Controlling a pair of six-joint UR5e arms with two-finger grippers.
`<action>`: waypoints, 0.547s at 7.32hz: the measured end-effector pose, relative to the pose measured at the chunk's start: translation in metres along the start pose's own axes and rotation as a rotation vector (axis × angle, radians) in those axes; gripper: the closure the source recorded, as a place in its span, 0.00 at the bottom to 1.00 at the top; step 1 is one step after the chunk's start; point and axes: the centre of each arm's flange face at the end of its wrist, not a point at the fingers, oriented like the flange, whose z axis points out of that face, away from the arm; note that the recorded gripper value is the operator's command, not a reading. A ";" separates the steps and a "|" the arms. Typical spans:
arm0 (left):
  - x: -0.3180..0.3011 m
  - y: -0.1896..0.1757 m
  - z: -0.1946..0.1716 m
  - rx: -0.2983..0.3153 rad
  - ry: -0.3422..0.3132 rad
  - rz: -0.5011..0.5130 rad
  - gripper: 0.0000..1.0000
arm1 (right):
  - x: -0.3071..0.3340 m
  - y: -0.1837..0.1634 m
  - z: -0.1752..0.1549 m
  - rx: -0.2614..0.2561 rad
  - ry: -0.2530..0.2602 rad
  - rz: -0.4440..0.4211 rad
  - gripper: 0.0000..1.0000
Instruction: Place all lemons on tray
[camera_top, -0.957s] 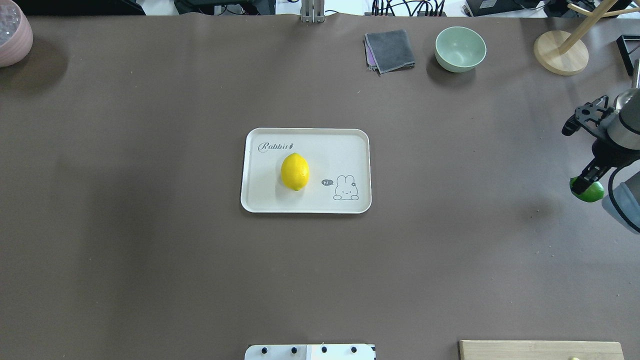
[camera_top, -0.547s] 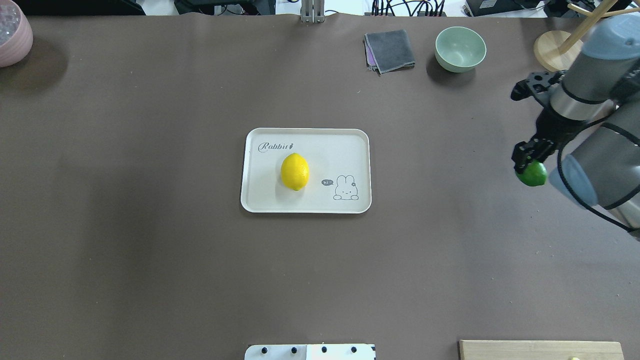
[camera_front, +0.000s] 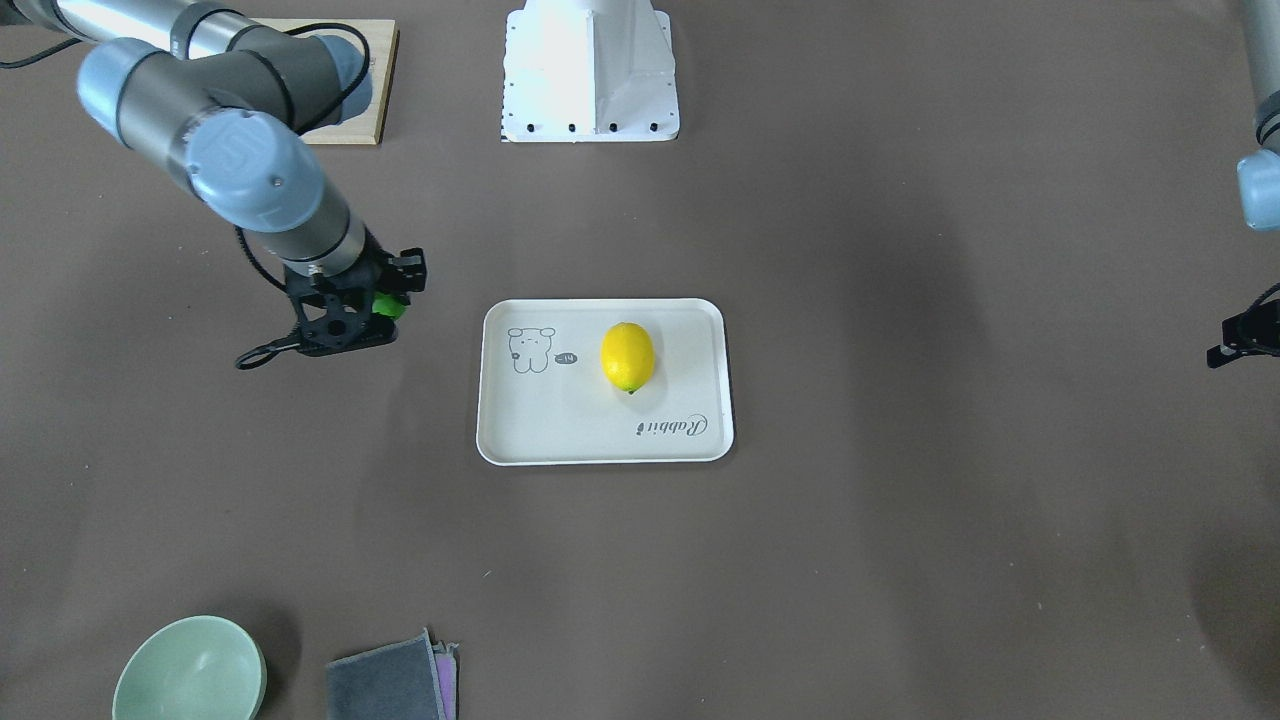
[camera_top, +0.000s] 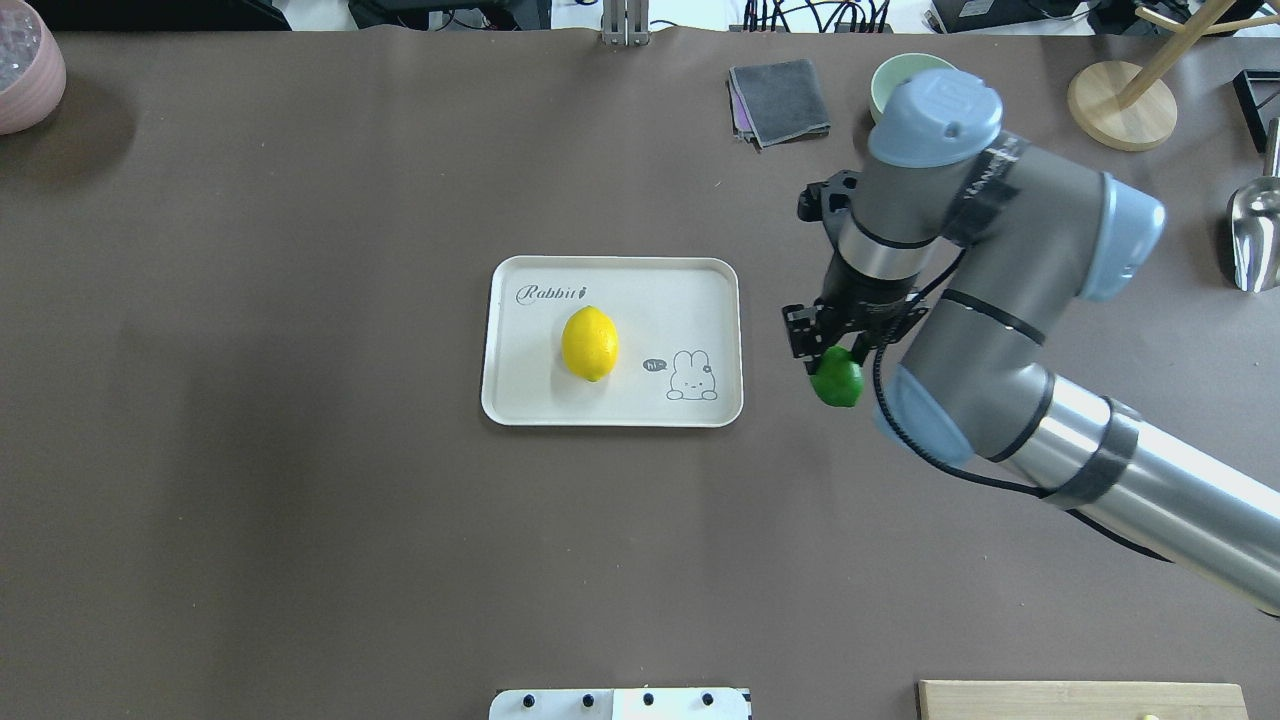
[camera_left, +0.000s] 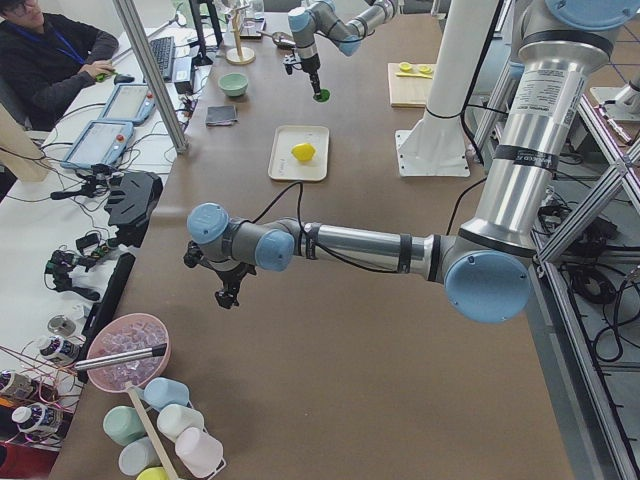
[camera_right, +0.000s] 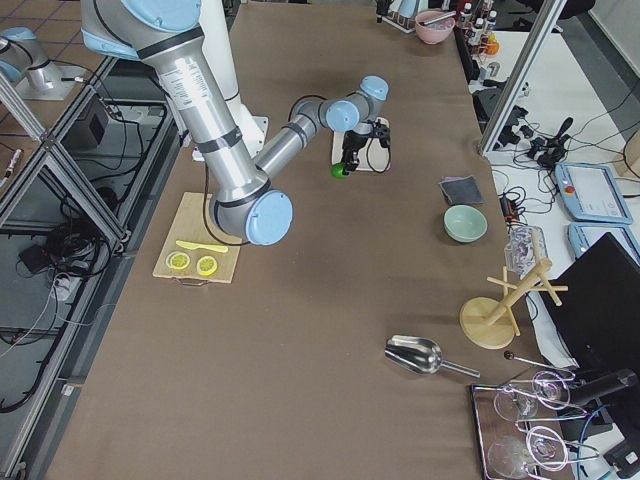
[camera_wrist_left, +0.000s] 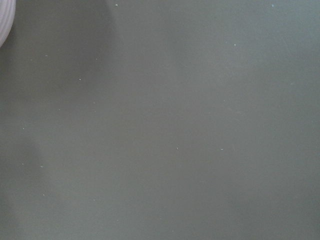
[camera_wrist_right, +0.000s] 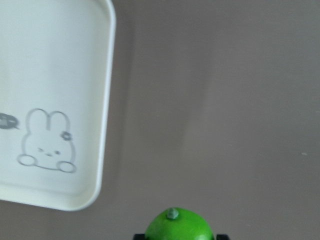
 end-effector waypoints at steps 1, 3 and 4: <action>0.000 0.000 0.000 0.001 0.001 -0.003 0.02 | -0.043 -0.010 0.012 0.021 -0.034 0.049 1.00; 0.001 0.000 0.000 0.002 0.001 -0.003 0.02 | -0.082 -0.026 0.032 0.055 -0.087 0.100 0.01; 0.001 0.000 -0.001 0.003 0.001 -0.002 0.02 | -0.085 -0.029 0.036 0.061 -0.092 0.107 0.00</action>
